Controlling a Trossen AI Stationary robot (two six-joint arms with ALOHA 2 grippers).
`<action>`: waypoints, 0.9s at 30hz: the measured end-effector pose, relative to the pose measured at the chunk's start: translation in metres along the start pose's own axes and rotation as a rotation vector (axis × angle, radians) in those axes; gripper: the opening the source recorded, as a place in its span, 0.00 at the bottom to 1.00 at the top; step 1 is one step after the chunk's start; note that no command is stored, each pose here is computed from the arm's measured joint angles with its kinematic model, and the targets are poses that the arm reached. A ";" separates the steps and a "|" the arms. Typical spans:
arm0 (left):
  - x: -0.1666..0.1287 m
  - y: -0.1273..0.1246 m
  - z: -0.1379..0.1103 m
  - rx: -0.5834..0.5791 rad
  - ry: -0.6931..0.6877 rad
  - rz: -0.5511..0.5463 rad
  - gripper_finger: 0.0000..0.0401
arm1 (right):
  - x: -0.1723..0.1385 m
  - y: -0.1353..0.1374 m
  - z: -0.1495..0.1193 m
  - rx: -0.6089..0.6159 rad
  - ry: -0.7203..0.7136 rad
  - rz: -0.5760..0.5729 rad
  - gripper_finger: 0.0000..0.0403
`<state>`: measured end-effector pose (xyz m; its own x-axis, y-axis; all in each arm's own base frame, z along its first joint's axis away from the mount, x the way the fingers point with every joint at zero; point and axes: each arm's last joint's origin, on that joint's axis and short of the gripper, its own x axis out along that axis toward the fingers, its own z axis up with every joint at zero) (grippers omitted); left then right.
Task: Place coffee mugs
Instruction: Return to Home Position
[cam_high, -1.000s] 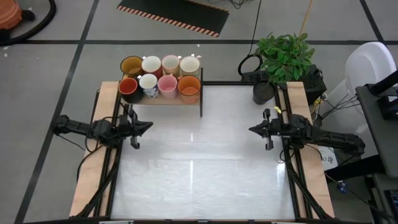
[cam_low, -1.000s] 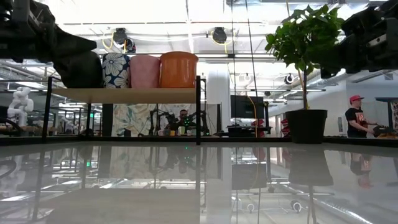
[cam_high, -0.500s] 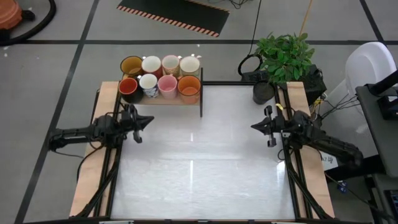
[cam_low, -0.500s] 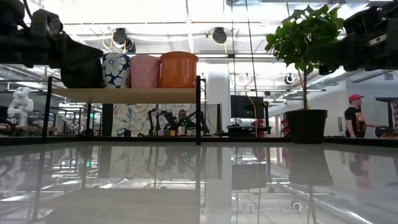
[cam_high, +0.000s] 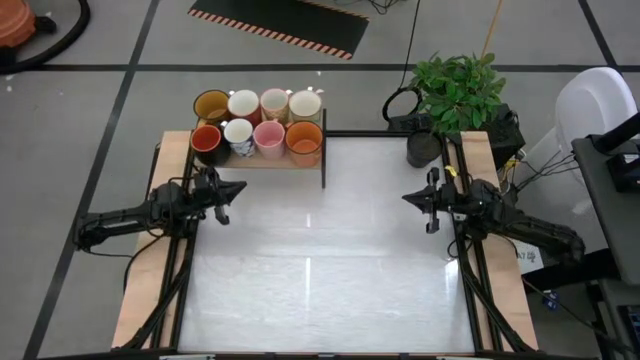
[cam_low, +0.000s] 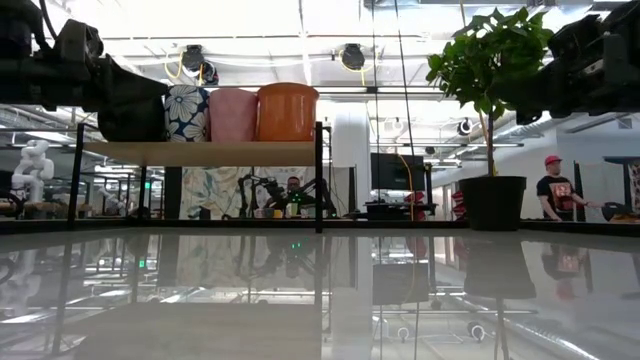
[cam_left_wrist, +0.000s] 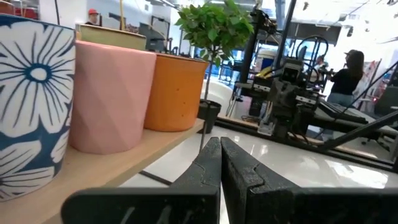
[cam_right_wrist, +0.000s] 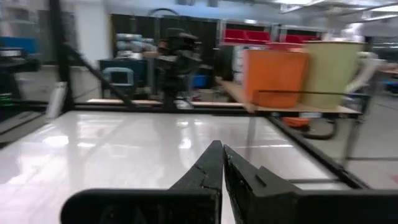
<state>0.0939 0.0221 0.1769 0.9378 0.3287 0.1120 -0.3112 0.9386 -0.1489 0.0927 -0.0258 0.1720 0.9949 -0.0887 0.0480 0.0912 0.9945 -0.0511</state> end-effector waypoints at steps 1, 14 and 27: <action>0.000 0.000 0.000 0.000 0.000 0.001 0.00 | 0.001 0.002 0.000 -0.001 0.002 0.022 0.00; 0.000 -0.001 -0.007 0.011 0.088 -0.066 0.00 | 0.002 0.026 -0.003 0.061 0.046 0.109 0.00; -0.001 -0.002 -0.008 0.029 0.100 -0.114 0.00 | 0.005 0.040 -0.007 0.060 0.106 0.125 0.00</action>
<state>0.0953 0.0187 0.1692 0.9775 0.2093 0.0276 -0.2051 0.9723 -0.1119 0.1014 0.0127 0.1629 0.9976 0.0337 -0.0602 -0.0332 0.9994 0.0093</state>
